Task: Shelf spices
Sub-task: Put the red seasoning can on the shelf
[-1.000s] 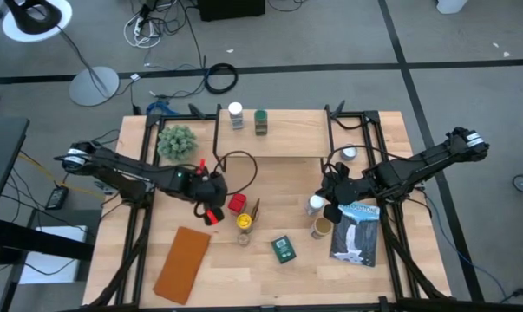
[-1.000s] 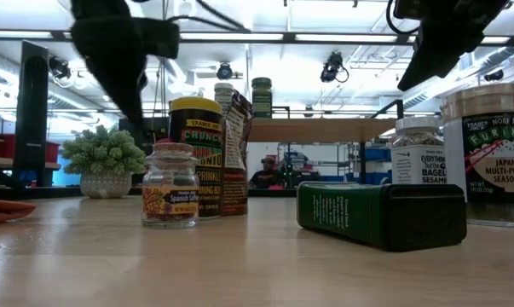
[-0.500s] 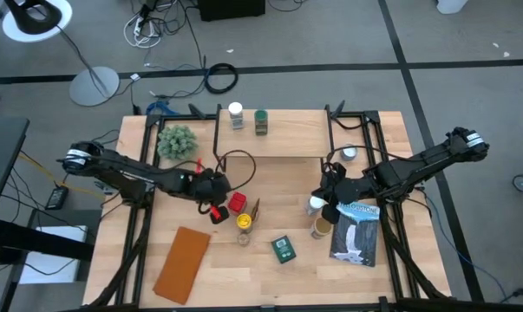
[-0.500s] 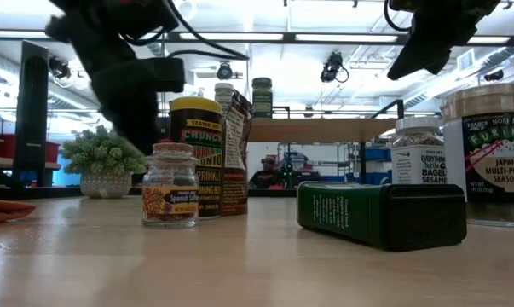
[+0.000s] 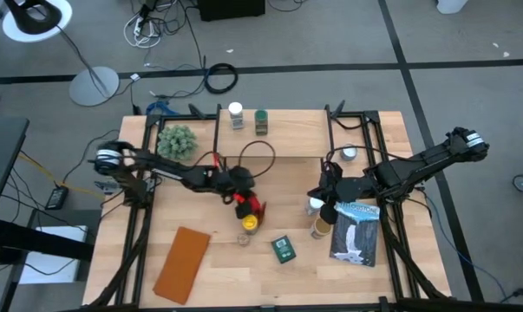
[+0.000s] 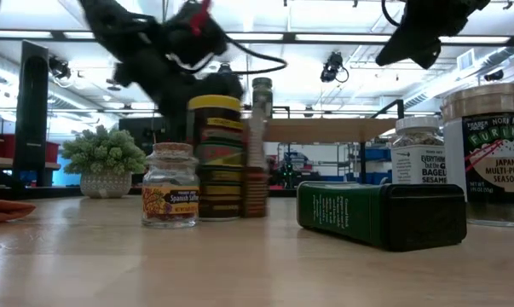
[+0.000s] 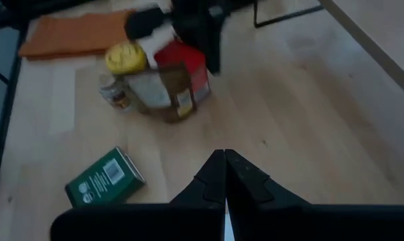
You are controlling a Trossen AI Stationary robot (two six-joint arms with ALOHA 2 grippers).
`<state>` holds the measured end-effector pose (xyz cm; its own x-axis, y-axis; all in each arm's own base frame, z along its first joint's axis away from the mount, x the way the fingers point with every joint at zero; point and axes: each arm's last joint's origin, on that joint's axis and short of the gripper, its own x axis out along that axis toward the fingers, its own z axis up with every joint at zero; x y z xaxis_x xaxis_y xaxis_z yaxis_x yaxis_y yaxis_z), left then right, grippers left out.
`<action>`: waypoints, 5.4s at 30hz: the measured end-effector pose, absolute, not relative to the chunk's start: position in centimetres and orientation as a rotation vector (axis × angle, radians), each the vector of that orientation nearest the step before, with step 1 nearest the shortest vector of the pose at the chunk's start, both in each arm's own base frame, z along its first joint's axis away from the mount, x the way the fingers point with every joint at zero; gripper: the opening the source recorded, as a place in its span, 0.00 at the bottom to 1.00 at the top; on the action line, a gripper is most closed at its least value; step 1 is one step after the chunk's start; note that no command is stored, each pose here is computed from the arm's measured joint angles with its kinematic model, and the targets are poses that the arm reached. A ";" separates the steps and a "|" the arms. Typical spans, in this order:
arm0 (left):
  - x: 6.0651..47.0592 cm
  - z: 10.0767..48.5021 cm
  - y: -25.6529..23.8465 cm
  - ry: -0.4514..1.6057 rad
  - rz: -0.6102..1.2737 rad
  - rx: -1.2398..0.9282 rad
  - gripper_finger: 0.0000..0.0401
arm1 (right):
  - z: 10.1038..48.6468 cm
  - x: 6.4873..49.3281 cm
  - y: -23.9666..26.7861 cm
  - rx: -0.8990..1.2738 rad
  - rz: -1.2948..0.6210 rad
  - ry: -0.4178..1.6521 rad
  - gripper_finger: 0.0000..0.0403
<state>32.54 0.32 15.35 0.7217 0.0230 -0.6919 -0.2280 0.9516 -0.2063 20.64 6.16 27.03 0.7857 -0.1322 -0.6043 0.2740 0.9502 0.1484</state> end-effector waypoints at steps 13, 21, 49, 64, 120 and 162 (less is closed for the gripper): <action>40.8 18.2 1.3 0.698 0.090 -0.084 0.00 | 27.4 20.9 6.3 0.233 -0.202 0.586 0.01; 40.3 21.6 2.5 0.800 0.124 -0.057 0.00 | 27.5 21.0 6.3 0.240 -0.202 0.580 0.01; 27.0 22.6 -1.7 0.643 0.066 -0.182 0.00 | 25.6 23.8 7.2 0.339 -0.213 0.575 0.00; 19.9 19.2 -1.0 0.440 0.136 -0.274 0.01 | 29.1 33.1 6.1 0.021 -0.048 0.752 0.00; 19.9 18.2 -1.0 0.472 0.137 -0.263 0.01 | 22.1 44.3 4.7 -0.372 0.222 1.149 0.73; 19.9 18.2 -1.0 0.471 0.135 -0.264 0.01 | 20.5 44.3 3.9 -0.253 0.241 1.126 0.71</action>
